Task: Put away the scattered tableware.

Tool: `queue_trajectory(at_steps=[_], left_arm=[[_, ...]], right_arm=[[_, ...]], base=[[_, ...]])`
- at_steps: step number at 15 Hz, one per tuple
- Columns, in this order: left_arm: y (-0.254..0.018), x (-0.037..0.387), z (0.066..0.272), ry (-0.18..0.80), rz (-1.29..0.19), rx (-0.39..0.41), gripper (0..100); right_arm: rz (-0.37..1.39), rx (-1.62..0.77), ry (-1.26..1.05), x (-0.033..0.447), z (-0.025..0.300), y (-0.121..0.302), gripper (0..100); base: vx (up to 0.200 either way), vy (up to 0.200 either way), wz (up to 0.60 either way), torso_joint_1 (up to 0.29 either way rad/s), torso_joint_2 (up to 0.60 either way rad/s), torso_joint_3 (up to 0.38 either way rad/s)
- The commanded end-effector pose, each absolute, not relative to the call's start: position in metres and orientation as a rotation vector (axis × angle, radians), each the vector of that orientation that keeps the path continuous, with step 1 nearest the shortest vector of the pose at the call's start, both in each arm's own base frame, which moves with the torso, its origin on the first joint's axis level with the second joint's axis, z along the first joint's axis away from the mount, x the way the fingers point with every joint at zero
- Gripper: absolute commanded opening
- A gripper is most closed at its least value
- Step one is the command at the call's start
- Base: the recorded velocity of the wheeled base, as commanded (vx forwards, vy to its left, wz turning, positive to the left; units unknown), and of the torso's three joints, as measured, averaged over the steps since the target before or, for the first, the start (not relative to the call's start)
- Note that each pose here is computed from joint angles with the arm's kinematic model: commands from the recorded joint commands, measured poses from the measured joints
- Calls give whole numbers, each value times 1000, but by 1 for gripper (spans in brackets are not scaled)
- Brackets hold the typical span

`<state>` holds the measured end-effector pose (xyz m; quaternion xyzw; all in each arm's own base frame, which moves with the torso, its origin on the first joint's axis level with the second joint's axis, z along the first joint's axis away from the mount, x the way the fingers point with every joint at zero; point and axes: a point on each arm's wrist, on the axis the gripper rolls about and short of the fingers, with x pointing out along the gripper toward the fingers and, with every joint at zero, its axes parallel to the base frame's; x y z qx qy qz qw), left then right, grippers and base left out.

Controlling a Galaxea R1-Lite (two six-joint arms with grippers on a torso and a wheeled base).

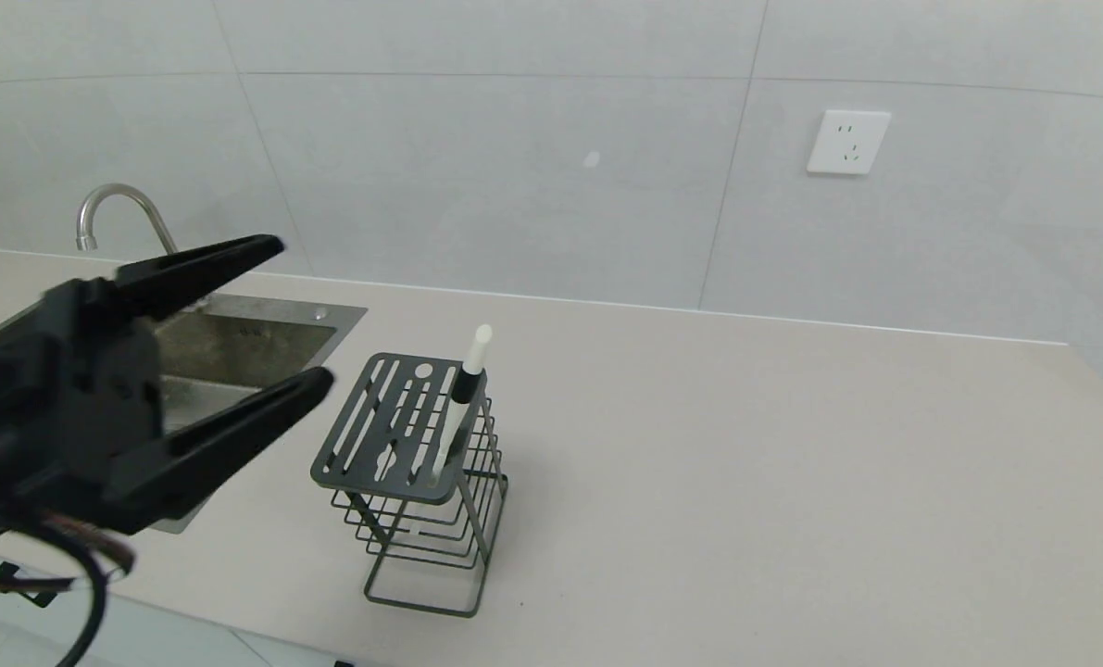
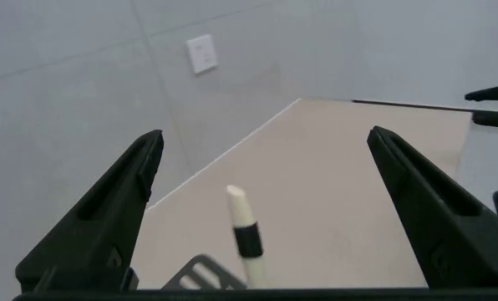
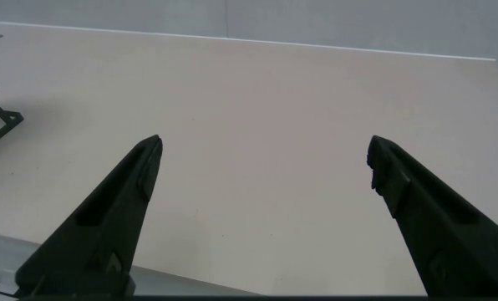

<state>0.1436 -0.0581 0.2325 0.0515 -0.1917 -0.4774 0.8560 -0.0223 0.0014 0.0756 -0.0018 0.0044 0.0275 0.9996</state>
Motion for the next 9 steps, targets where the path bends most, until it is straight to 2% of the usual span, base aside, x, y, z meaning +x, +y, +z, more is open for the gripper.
queue_trajectory(at_steps=[1, 2, 4, 5, 6, 7, 8, 9], left_arm=[[-19, 38, 202, -520, -841, 95, 100], [-15, 10, 186, -560, -779, 97, 100], [-13, -32, 166, -565, -682, 72, 100], [-13, -46, 145, -511, -677, 44, 100], [-14, -43, 131, -429, -645, 38, 100], [-13, -40, 126, -409, -652, 14, 100], [-13, -36, 115, -345, -661, -41, 100], [-13, -30, 101, -191, -647, -102, 100]], right_arm=[[55, -4, 11, -22, 76, 1, 100], [55, -4, 11, -22, 76, 1, 100], [55, -4, 11, -22, 76, 1, 100], [55, -4, 9, -22, 76, 1, 100], [55, -4, 9, -22, 76, 1, 100], [55, -4, 9, -22, 76, 1, 100], [55, -4, 9, -22, 76, 1, 100], [55, -4, 11, -22, 76, 1, 100]], base=[[0, 0, 0, 0, 0, 0], [0, 0, 0, 0, 0, 0], [0, 0, 0, 0, 0, 0], [0, 0, 0, 0, 0, 0], [0, 0, 0, 0, 0, 0], [0, 0, 0, 0, 0, 0], [0, 0, 0, 0, 0, 0], [0, 0, 0, 0, 0, 0]])
